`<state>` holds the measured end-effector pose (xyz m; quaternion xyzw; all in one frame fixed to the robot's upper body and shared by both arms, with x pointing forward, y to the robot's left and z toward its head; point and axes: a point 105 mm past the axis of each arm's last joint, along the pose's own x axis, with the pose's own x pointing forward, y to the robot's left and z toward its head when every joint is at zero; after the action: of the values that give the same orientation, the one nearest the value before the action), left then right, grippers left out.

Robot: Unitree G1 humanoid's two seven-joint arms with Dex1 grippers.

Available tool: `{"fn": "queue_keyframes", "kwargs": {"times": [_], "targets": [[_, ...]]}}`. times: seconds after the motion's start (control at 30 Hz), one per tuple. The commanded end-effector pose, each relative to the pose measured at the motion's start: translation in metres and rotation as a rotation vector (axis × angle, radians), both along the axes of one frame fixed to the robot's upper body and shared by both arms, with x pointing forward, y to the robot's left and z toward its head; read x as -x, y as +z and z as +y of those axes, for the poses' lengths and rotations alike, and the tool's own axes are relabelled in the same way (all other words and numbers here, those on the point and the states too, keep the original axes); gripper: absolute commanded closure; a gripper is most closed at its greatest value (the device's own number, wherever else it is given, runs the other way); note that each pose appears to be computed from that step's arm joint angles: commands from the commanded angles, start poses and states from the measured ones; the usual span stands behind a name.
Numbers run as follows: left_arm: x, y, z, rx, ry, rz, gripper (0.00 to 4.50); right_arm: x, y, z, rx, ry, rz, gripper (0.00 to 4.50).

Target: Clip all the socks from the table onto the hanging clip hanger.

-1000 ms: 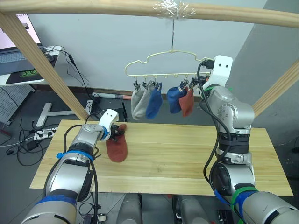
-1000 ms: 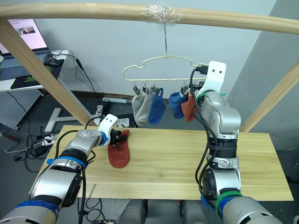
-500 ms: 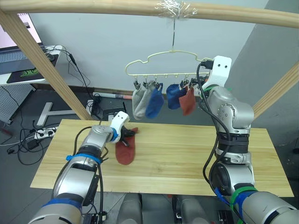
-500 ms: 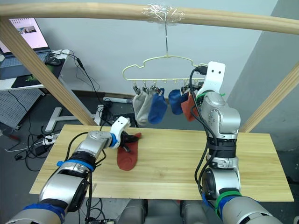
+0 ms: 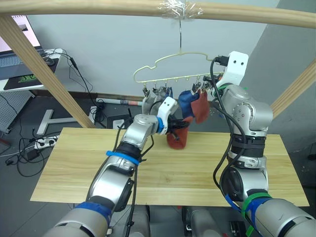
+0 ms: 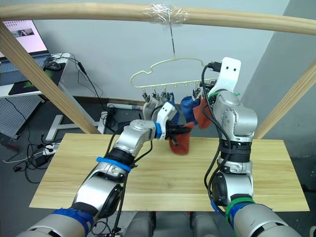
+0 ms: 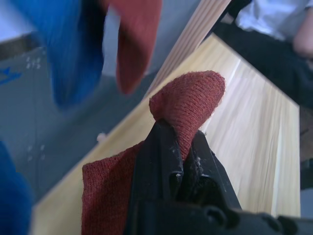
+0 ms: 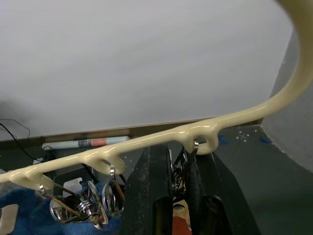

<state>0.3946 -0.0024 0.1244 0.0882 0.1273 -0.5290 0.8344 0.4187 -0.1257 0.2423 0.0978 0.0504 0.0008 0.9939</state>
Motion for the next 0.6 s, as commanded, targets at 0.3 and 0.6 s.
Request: {"fn": "queue_keyframes", "kwargs": {"times": [0.3,0.6], "targets": [[-0.017,0.034,-0.042,0.095,0.048,-0.11,4.49,0.009,0.027,0.011,-0.025,0.037,-0.06,4.48],[-0.031,0.054,-0.045,0.188,0.15,-0.116,4.49,0.014,0.022,0.014,-0.028,0.04,-0.036,4.48]]}}
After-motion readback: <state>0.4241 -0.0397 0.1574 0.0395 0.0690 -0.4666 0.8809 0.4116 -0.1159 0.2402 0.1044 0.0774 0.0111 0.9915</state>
